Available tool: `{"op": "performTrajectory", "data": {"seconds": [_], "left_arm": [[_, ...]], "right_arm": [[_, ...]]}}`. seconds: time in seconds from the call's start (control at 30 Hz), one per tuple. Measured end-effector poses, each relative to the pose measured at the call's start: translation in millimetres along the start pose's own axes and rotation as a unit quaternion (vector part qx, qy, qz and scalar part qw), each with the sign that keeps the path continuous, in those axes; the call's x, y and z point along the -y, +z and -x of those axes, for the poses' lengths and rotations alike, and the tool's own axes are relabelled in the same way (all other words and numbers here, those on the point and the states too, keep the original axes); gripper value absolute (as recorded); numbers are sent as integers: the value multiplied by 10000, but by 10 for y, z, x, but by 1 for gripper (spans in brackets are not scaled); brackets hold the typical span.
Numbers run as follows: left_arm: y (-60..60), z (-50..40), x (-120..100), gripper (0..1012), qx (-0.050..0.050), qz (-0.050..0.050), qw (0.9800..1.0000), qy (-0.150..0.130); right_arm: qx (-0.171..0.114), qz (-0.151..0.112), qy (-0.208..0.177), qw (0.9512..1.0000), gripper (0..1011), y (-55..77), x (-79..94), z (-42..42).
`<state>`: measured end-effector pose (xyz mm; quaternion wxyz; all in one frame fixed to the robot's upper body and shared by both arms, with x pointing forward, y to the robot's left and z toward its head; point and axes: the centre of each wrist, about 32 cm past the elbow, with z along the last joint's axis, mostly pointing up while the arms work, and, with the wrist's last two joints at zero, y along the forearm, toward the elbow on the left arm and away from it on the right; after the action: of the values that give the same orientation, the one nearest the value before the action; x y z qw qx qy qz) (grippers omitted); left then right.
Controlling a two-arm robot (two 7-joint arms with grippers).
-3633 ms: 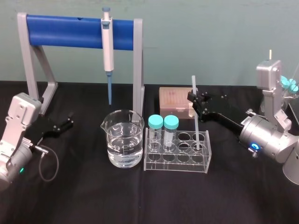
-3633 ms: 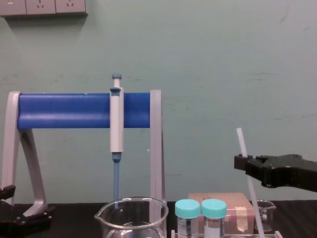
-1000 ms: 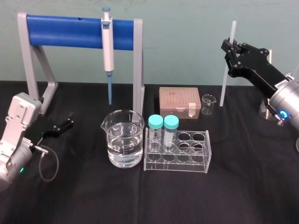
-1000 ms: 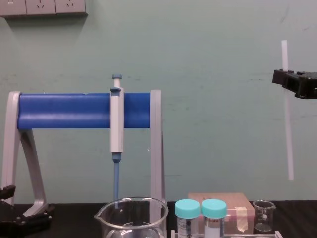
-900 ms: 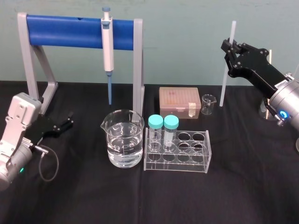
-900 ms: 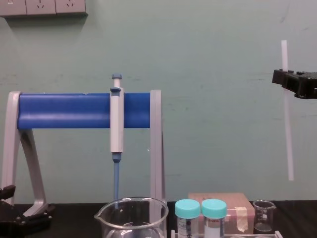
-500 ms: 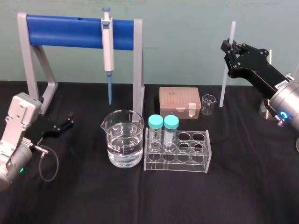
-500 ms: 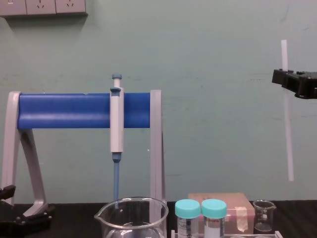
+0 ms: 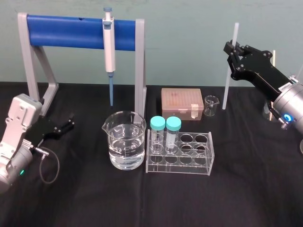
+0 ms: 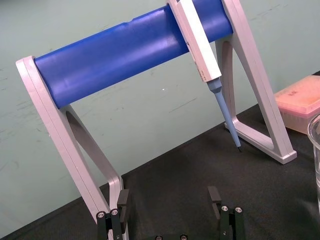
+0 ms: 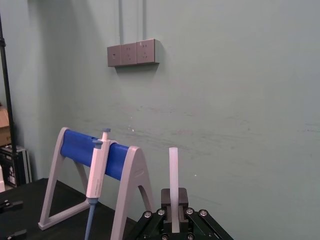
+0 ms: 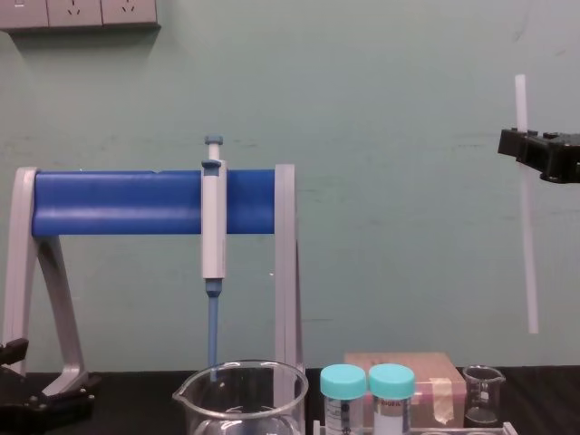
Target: Pick up the stirring rod with one hand, then place it down.
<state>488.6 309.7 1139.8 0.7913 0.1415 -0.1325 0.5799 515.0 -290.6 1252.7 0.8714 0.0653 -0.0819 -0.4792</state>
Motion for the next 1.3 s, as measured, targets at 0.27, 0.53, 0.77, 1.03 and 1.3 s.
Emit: {"op": "performTrajectory", "data": {"seconds": [0.27, 0.53, 0.77, 1.03, 1.3], "left_arm": [[0, 0, 0, 1000, 0, 0, 10000, 0], [0, 0, 0, 1000, 0, 0, 10000, 0], [0, 0, 0, 1001, 0, 0, 10000, 0], [0, 0, 0, 1000, 0, 0, 10000, 0], [0, 0, 0, 1001, 0, 0, 10000, 0]], "right_arm": [[1, -8, -4, 10000, 72, 2, -2, -4], [0, -8, -7, 10000, 72, -1, -11, -11], [-3, -8, -1, 10000, 73, -4, -15, -13], [-6, -10, 7, 10000, 73, -5, -18, -13], [-8, -13, 14, 10000, 72, -6, -21, -8]]}}
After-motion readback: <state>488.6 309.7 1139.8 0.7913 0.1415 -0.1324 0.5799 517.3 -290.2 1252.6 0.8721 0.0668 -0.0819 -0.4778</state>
